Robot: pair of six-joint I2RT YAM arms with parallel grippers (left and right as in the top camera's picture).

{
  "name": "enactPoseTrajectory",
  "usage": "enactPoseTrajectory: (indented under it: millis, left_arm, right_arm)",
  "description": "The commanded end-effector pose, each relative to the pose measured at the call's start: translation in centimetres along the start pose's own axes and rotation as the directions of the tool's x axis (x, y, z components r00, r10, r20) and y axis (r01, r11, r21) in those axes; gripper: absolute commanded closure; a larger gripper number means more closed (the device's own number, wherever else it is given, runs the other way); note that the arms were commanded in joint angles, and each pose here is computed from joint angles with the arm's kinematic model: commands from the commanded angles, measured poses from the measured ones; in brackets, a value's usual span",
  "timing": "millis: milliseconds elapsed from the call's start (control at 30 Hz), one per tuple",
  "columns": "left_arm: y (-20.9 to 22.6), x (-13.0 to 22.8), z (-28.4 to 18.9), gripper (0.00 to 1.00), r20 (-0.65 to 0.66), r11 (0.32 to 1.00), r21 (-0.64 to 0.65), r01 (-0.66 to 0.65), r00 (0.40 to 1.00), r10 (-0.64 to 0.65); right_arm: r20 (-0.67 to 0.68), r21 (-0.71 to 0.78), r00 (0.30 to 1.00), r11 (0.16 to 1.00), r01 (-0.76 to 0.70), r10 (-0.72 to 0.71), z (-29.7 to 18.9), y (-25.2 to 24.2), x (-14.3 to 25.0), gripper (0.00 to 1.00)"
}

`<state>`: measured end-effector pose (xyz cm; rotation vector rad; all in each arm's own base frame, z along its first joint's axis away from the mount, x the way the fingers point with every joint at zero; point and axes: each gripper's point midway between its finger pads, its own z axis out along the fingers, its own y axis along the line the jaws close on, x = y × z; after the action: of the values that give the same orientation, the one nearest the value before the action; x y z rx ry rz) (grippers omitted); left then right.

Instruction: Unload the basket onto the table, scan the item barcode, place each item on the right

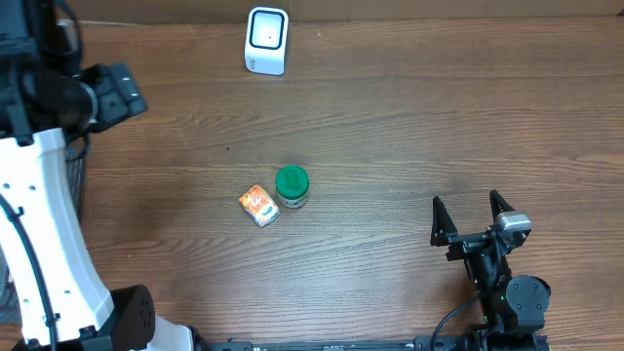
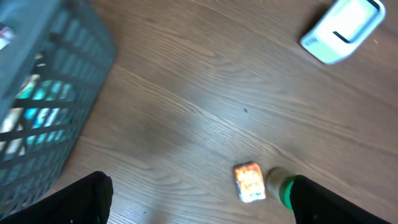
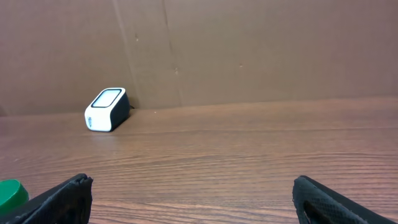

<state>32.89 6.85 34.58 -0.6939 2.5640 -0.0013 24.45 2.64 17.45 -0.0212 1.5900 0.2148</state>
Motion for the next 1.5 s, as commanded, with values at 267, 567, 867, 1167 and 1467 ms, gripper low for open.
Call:
enactPoseTrajectory:
  millis: [267, 567, 867, 1167, 1467]
  left_arm:
    - [8.7, -4.2, -1.8, 0.04, 0.172, 0.954, -0.060, 0.293, 0.945, -0.279]
    - [12.8, -4.9, -2.3, 0.04, 0.226, 0.916, -0.104, 0.388, 0.906, -0.358]
    - [17.6, -5.1, 0.2, 0.03, 0.188, 0.852, -0.155, 0.500, 0.862, -0.471]
    - [25.1, -1.8, 5.5, 0.21, 0.011, 0.729, -0.273, 0.628, 0.760, -0.650]
    - [26.7, 1.5, 13.2, 0.18, -0.198, 0.759, -0.307, 0.575, 0.741, -0.642]
  right_arm:
    - [0.002, 0.005, 1.000, 1.000, 0.000, 0.000, 0.0, -0.1, 0.2, 0.00]
    - [0.002, 0.005, 1.000, 1.000, 0.000, 0.000, 0.0, -0.1, 0.2, 0.00]
    - [0.002, 0.005, 1.000, 1.000, 0.000, 0.000, 0.0, -0.1, 0.2, 0.00]
    - [0.002, 0.005, 1.000, 1.000, 0.000, 0.000, 0.0, -0.1, 0.2, 0.00]
    - [0.003, 0.005, 1.000, 1.000, 0.000, 0.000, 0.0, -0.1, 0.2, 0.00]
